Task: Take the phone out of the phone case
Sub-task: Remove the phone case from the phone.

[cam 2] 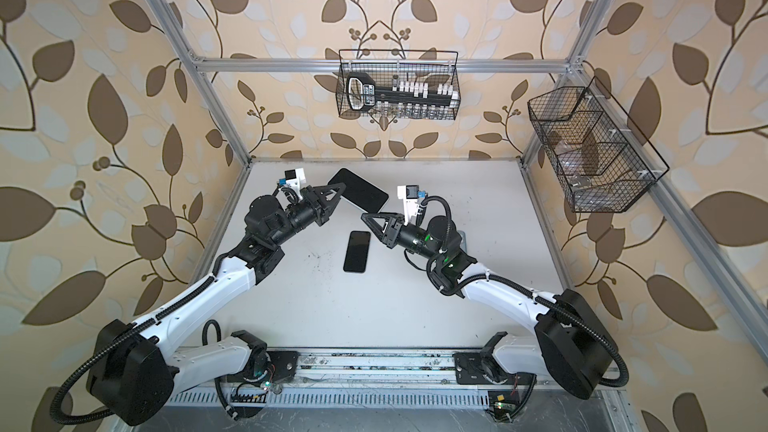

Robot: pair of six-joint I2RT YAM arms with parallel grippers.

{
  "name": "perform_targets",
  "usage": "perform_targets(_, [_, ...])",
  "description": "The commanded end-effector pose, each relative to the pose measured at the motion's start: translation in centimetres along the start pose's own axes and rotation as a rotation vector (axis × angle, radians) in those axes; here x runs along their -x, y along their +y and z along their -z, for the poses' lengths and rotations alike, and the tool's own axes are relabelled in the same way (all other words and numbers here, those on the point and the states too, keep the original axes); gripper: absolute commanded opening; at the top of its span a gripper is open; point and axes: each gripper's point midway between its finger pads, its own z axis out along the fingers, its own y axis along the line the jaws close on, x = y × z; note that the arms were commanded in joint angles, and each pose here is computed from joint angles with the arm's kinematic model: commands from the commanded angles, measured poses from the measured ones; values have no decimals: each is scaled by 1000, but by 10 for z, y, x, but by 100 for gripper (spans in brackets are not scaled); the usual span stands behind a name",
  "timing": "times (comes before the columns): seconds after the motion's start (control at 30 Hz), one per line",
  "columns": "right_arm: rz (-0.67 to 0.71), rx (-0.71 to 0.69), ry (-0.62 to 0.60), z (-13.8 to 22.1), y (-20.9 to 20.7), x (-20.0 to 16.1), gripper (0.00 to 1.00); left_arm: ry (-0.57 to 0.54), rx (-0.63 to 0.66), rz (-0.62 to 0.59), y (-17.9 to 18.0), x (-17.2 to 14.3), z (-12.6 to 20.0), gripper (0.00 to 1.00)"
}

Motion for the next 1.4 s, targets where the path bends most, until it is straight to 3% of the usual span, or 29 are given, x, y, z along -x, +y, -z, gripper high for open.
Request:
perform_targets(0.0, [82,173,-83,-1,51,30,25,40,6,-28,4,-11,-2,0])
perform_targets(0.27, [81,185,-85,-5,51,30,23,49,16,-27,7,-14,-5,0])
perform_targets(0.63, [151,152,-50,-6,47,22,14,43,21,-14,0,-14,-6,0])
perform_targets(1.2, [335,76,-19,-2,45,13,13,42,45,34,4,-15,-8,0])
perform_targets(1.37, [314,71,-25,2,44,16,13,45,36,29,2,-15,-8,0])
